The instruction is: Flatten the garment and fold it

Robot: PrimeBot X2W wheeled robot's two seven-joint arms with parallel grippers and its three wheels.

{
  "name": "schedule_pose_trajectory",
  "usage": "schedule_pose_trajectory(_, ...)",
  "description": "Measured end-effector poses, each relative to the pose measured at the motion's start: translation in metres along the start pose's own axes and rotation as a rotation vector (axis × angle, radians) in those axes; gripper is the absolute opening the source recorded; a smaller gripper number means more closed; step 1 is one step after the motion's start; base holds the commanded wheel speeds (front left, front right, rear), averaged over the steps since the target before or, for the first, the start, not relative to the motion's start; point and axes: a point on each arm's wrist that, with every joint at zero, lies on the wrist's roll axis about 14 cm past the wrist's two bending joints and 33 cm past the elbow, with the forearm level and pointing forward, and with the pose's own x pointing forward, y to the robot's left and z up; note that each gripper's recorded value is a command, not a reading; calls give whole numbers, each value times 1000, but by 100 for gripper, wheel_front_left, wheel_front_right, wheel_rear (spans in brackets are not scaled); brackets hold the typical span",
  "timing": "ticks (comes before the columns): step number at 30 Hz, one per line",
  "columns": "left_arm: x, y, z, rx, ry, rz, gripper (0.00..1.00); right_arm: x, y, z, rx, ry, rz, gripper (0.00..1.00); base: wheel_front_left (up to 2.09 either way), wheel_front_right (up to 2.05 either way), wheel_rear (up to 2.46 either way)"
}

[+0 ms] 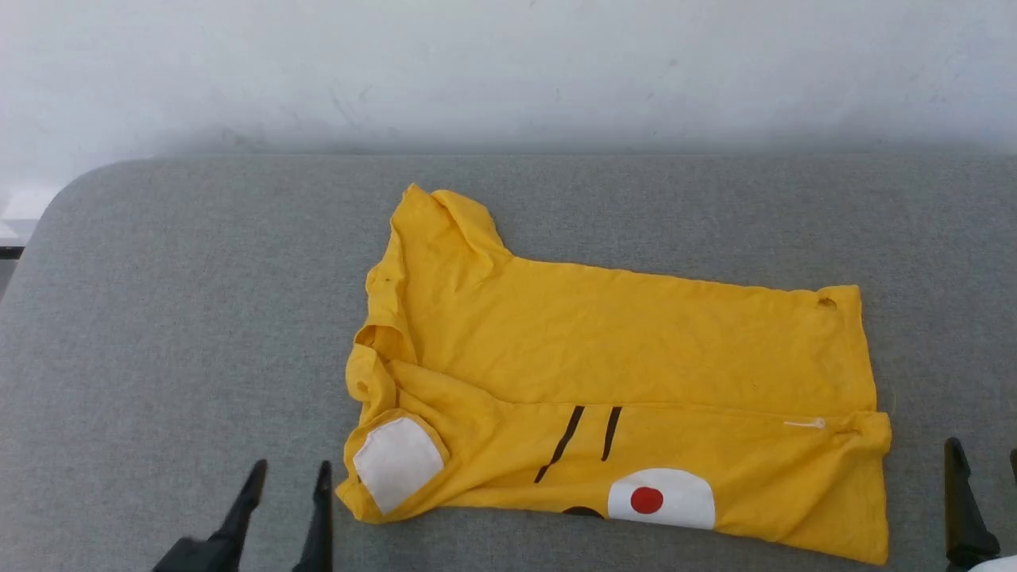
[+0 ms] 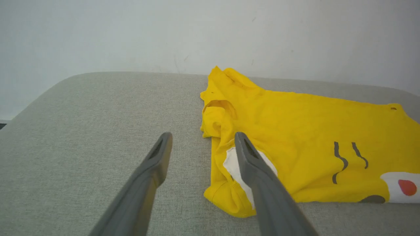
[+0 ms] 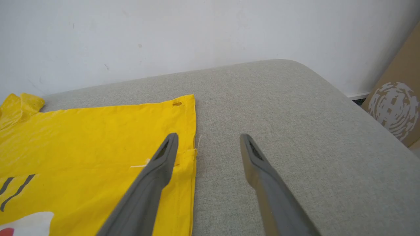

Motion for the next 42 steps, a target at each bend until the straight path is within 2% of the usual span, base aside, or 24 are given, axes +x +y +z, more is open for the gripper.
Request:
schedule_pose_trajectory(4,8,-21,-16,31,121,-110,100,4,4,-1,-10,9,9,100,0,0,0)
schedule_pose_trajectory(8,17,-28,-35,57,257,-159,100,10,9,-6,-11,35,23,100,0,0,0)
schedule_pose_trajectory(12,19,-20,-59,96,396,-159,100,15,16,-12,-11,61,37,100,0,0,0)
schedule_pose_trajectory(17,25,-16,-72,98,474,-155,100,20,15,-22,-14,95,32,100,0,0,0)
schedule_pose_trajectory(24,20,-29,-96,50,616,-216,100,25,16,-34,-17,144,28,100,0,0,0)
schedule_pose_trajectory(29,21,-29,-102,48,663,-226,100,26,18,-42,-17,174,34,100,0,0,0)
schedule_pose_trajectory(30,22,-28,-103,46,670,-224,41,27,19,-43,-17,177,36,100,0,0,0)
schedule_pose_trajectory(31,24,-28,-104,46,673,-222,41,28,20,-43,-16,178,38,100,0,0,0)
schedule_pose_trajectory(32,25,-27,-105,47,674,-221,0,28,21,-44,-16,180,41,100,0,0,0)
schedule_pose_trajectory(42,27,-29,-96,-44,621,-200,0,39,35,-17,-52,153,77,100,0,0,0)
